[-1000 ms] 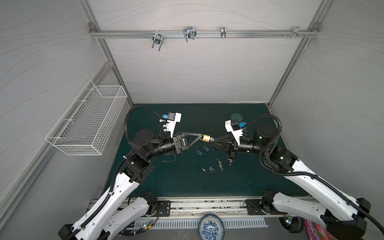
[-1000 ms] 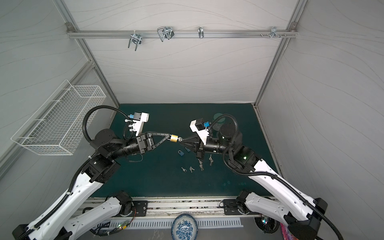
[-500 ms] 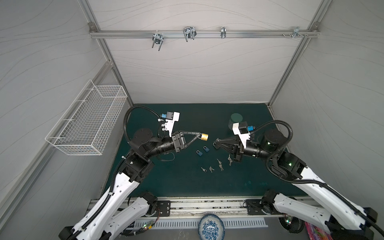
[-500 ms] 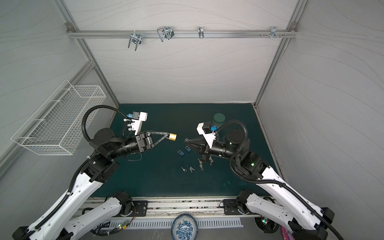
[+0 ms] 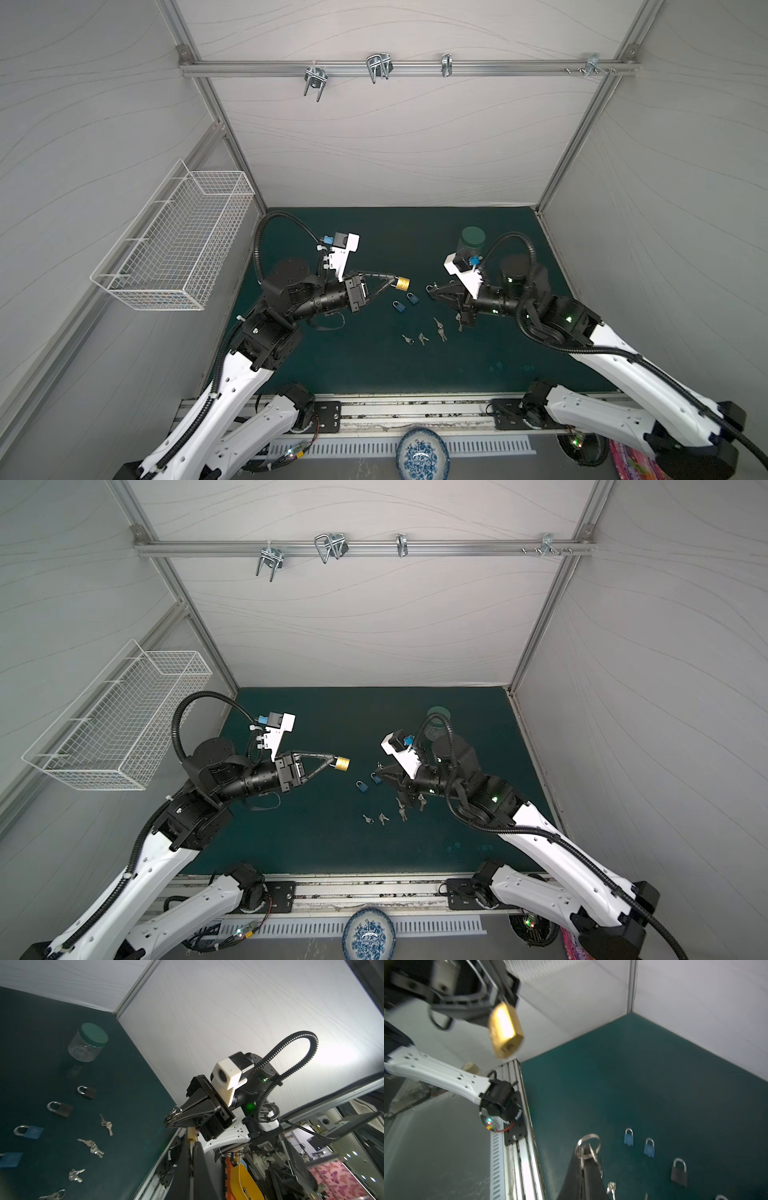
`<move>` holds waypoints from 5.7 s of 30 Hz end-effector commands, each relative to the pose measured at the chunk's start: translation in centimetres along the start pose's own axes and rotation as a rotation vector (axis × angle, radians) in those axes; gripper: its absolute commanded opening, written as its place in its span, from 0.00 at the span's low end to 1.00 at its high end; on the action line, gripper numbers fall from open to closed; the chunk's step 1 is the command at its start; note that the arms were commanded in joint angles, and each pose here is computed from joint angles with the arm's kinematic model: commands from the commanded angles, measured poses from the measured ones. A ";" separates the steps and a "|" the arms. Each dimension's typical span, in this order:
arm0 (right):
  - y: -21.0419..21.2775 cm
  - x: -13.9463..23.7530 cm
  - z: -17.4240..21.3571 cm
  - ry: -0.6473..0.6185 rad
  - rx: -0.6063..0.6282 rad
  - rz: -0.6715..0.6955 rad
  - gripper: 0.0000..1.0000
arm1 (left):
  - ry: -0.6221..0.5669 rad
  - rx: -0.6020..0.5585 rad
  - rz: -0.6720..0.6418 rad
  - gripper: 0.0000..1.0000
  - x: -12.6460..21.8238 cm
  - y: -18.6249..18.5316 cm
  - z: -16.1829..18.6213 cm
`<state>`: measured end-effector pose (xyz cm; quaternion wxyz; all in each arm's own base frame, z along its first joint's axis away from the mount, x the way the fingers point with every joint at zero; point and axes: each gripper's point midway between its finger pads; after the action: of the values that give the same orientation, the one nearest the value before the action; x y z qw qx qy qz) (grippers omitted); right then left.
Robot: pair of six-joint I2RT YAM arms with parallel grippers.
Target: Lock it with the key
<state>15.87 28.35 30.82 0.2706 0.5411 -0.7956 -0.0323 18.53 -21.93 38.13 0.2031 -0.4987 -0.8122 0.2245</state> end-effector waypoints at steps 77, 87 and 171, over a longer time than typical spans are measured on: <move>4.8 1.3 0.1 -0.044 0.477 0.037 0.83 | 0.066 0.004 0.003 0.00 -3.6 0.4 4.3; 3.2 -1.4 0.5 0.024 0.487 0.145 0.73 | 0.072 0.009 0.006 0.00 -3.8 0.1 4.6; -13.3 -25.4 17.0 0.702 -0.254 0.468 0.13 | -0.078 0.479 -0.822 0.72 12.2 17.2 13.4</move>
<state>26.44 41.70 2.93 0.5666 0.3028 -0.7585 0.1092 18.34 -6.21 18.07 0.3649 -0.0633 -0.8722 0.3194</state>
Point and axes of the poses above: each gripper's point midway between its finger pads, its own x axis back along the fingers, its own y axis along the line the jaws close on, z = x × y, and after that the axes turned 13 degrees about -x, right-handed
